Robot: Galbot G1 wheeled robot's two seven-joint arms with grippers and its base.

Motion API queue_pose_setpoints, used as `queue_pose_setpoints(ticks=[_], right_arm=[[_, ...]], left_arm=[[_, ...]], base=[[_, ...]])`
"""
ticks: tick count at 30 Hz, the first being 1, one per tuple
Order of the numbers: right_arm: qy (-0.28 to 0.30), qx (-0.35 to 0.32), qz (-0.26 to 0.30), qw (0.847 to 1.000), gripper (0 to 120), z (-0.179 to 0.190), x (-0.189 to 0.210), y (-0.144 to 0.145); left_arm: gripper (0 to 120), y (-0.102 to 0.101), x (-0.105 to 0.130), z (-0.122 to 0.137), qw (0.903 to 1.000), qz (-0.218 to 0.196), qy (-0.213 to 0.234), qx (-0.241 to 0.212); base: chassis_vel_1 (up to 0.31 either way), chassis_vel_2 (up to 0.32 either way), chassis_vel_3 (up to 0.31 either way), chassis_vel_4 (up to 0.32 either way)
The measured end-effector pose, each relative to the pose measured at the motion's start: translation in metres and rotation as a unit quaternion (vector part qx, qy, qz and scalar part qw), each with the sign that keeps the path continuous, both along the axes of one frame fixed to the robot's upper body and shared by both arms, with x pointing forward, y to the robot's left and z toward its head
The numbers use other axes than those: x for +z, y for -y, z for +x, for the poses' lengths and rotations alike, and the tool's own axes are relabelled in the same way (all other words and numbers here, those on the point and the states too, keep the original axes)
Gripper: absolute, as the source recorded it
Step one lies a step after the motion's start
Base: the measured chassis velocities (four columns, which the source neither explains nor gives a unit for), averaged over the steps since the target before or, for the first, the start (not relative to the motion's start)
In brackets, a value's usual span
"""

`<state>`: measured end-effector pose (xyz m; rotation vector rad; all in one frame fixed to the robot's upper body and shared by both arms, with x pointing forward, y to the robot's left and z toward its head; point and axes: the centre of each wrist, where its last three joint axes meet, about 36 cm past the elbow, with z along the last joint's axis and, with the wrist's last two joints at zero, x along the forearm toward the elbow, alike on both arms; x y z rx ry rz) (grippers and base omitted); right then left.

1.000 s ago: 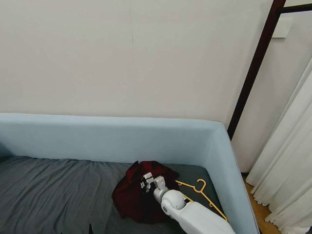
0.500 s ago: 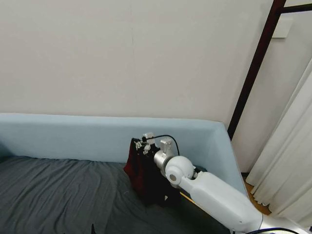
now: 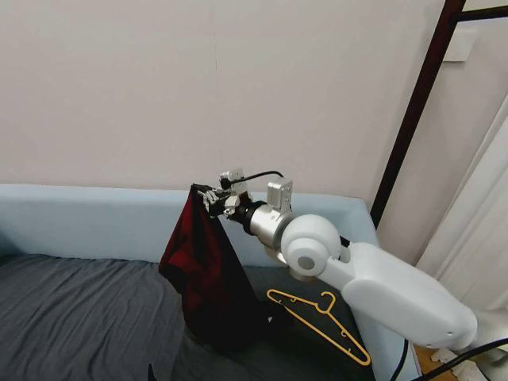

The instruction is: Pick up the clothes from the sofa and hang them on the clothes hanger.

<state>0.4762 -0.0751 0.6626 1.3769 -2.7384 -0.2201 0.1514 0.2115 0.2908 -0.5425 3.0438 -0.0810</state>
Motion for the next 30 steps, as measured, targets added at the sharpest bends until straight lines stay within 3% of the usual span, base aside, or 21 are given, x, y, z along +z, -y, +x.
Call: queue_pose_setpoints(ticks=[2,5,6,10,11,13,15,20,30], right_arm=[[-0.015,0.0,-0.017,1.0,0,0.004,-0.033,0.006],[-0.042,-0.011,-0.052,0.998,0,0.014,-0.123,0.012],[-0.042,-0.011,-0.052,0.998,0,0.014,-0.123,0.012],[-0.092,-0.028,-0.119,0.988,0,0.02,-0.272,0.022],[-0.092,-0.028,-0.119,0.988,0,0.02,-0.272,0.022],[-0.095,-0.033,-0.176,0.979,0,0.035,-0.345,0.045],[-0.091,-0.035,-0.208,0.973,0,0.045,-0.388,0.062],[-0.093,-0.065,-0.235,0.965,0,0.066,-0.424,0.093],[-0.017,-0.098,-0.24,0.966,0,0.157,-0.361,0.091]], left_arm=[[100,0.001,-0.003,-0.002,1.0,0.0,-0.004,-0.001],[100,0.003,-0.006,-0.005,0.9999,0.001,-0.012,-0.002],[100,0.003,-0.006,-0.005,0.9999,0.001,-0.012,-0.002],[100,0.0,-0.01,-0.014,0.9995,0.006,-0.03,0.002],[100,0.0,-0.01,-0.014,0.9995,0.006,-0.03,0.002],[100,-0.002,-0.012,-0.017,0.9994,0.004,-0.034,0.004],[100,-0.002,-0.012,-0.018,0.9994,0.004,-0.035,0.005],[100,0.0,-0.015,-0.016,0.9994,0.001,-0.035,0.002],[100,0.001,-0.023,-0.008,0.9994,0.0,-0.035,-0.009]], base=[[0.0,0.0,0.0,0.0],[0.0,0.0,0.0,0.0],[0.0,0.0,0.0,0.0],[0.0,0.0,0.0,0.0],[0.0,0.0,0.0,0.0],[0.0,0.0,0.0,0.0],[0.0,0.0,0.0,0.0],[0.0,0.0,0.0,0.0],[0.0,0.0,0.0,0.0]])
